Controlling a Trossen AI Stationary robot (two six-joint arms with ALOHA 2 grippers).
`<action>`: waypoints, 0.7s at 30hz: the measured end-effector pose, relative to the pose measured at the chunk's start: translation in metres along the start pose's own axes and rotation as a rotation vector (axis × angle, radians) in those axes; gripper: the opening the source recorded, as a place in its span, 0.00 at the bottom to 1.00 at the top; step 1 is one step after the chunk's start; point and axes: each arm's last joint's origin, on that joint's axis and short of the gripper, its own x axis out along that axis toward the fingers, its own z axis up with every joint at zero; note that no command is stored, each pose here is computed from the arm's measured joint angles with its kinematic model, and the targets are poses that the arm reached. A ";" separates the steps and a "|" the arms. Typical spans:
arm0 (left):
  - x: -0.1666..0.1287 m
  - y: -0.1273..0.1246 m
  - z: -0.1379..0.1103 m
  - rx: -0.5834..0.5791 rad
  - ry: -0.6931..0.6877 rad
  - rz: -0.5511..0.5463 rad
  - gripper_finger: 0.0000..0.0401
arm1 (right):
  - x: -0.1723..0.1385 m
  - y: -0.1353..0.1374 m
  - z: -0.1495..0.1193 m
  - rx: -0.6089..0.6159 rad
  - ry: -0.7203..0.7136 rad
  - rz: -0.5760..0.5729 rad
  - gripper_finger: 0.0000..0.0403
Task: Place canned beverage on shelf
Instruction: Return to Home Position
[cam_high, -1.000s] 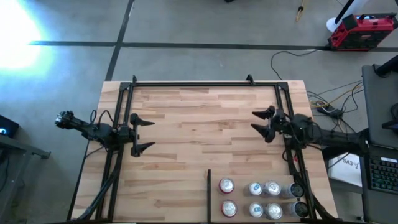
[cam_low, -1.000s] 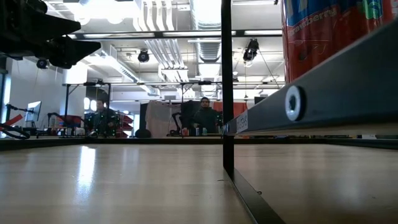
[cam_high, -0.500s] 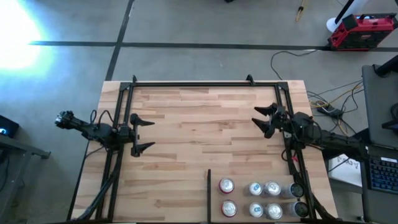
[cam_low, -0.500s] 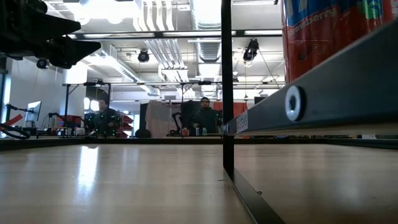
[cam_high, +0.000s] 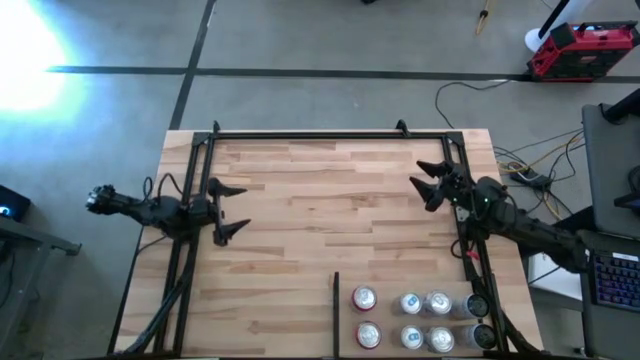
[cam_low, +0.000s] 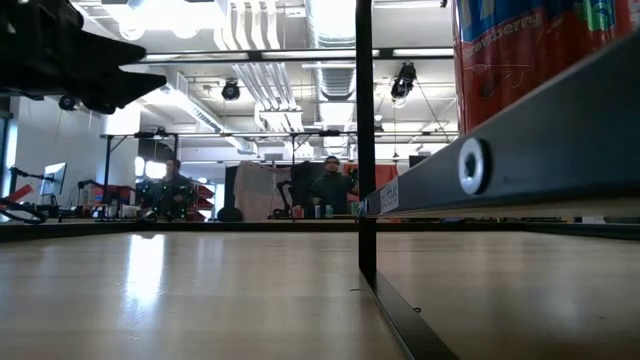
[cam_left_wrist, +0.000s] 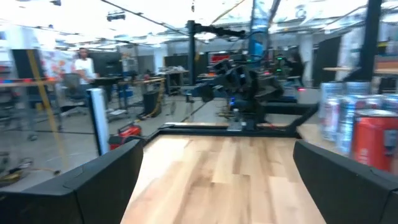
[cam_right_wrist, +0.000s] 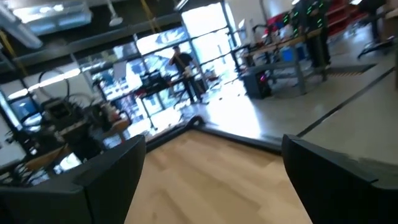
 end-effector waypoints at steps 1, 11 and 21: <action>0.001 0.002 0.000 0.003 0.001 0.019 1.00 | 0.000 -0.001 0.001 -0.001 -0.013 -0.011 0.89; 0.005 0.013 -0.002 0.027 0.019 0.145 1.00 | -0.003 -0.007 0.007 -0.011 -0.073 -0.070 0.89; 0.005 0.013 -0.001 0.027 0.019 0.144 1.00 | -0.001 -0.008 0.004 -0.011 -0.039 -0.080 0.89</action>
